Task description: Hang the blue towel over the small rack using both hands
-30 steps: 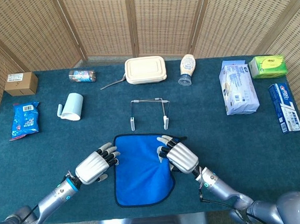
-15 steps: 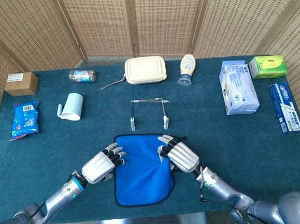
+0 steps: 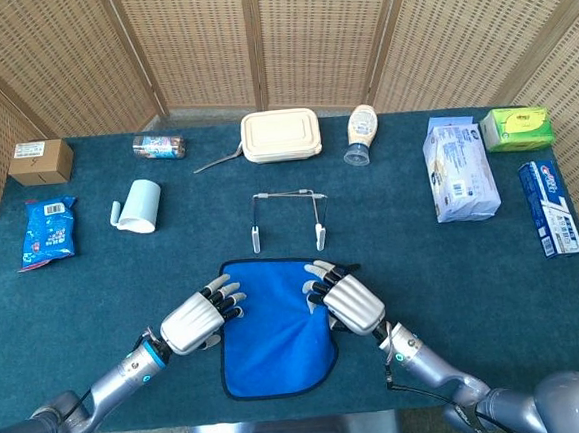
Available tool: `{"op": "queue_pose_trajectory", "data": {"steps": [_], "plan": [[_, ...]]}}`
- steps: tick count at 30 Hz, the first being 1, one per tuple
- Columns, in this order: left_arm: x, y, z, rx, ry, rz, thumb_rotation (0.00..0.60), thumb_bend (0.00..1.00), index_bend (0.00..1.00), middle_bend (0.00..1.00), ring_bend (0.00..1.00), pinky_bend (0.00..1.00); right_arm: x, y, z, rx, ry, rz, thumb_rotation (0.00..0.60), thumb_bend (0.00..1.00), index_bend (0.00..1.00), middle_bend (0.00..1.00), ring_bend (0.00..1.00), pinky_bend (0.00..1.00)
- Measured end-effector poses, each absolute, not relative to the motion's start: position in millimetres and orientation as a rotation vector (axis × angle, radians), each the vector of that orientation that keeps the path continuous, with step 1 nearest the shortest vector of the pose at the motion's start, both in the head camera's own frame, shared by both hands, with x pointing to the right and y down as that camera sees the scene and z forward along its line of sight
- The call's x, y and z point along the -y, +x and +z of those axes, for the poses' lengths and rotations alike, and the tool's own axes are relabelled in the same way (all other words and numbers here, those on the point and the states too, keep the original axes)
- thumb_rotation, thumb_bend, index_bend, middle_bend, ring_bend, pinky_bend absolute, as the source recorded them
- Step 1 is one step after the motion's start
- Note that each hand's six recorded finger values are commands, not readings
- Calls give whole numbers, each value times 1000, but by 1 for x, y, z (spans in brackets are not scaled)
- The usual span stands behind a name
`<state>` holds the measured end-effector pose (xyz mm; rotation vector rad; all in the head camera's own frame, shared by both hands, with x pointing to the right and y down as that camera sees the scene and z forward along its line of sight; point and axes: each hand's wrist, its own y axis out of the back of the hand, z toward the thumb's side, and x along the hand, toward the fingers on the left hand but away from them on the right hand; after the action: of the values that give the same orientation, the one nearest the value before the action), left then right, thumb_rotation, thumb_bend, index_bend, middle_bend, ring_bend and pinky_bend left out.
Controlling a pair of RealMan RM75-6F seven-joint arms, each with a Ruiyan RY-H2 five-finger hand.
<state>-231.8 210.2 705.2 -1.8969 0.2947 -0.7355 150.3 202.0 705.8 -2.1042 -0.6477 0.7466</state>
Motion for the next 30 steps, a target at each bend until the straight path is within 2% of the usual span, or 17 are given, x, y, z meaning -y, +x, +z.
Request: {"op": "queue_pose_trajectory", "data": {"steps": [14, 22, 30], "plan": [[-210, -235, 707, -275, -1886, -740, 600, 259, 346, 234, 158, 101, -203, 150, 706, 657, -2112, 745, 600, 482, 728, 343, 113, 164], [-212, -229, 711, -275, -1883, -734, 600, 261, 247, 155, 107, 87, -201, 150, 705, 665, -2110, 740, 600, 482, 727, 343, 113, 165], [-210, -223, 714, -275, -1878, -726, 600, 260, 203, 107, 77, 77, -201, 152, 704, 670, -2109, 746, 600, 483, 726, 343, 113, 165]]}}
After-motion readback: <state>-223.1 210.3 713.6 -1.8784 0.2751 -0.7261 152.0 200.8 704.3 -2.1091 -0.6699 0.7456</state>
